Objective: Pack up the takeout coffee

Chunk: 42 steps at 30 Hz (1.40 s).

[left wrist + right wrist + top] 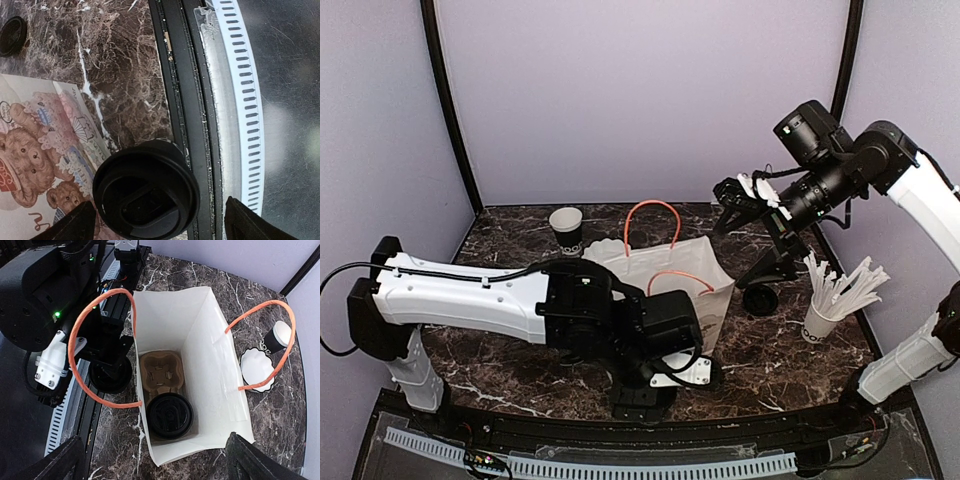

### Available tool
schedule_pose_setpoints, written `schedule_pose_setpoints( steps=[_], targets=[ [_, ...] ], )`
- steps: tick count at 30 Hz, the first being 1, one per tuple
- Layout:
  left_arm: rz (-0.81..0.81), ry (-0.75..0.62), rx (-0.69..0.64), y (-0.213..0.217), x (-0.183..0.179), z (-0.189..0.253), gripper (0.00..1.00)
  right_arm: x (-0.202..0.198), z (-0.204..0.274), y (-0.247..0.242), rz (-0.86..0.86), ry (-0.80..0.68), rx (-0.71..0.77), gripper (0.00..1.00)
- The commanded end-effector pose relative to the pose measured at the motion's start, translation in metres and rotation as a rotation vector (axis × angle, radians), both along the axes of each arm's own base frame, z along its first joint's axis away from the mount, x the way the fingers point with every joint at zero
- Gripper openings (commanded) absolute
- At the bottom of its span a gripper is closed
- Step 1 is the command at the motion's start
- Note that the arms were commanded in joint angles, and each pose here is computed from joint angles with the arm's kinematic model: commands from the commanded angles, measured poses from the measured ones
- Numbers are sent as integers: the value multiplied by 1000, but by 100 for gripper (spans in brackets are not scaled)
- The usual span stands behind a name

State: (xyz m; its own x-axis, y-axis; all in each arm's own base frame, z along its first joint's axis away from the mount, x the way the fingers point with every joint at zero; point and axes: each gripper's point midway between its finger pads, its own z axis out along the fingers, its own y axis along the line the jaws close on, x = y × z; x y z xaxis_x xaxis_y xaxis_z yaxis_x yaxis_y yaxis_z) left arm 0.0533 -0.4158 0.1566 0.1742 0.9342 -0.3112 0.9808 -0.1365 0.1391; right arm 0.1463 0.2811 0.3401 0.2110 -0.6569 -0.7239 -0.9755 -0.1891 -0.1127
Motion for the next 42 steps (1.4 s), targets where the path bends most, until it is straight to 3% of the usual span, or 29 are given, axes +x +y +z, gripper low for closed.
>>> schedule_pose_setpoints(
  steps=[1, 11, 36, 42],
  targets=[
    [42, -3, -1, 9, 14, 7, 92, 6, 0, 3, -12, -8, 13, 98],
    [41, 116, 24, 13, 10, -10, 91, 9, -9, 4, -13, 7, -9, 98],
    [44, 123, 84, 14, 13, -36, 87, 7, -9, -1, -31, 9, -11, 98],
    [39, 132, 76, 13, 11, -30, 80, 8, -7, -1, -37, 1, -8, 99]
  ],
)
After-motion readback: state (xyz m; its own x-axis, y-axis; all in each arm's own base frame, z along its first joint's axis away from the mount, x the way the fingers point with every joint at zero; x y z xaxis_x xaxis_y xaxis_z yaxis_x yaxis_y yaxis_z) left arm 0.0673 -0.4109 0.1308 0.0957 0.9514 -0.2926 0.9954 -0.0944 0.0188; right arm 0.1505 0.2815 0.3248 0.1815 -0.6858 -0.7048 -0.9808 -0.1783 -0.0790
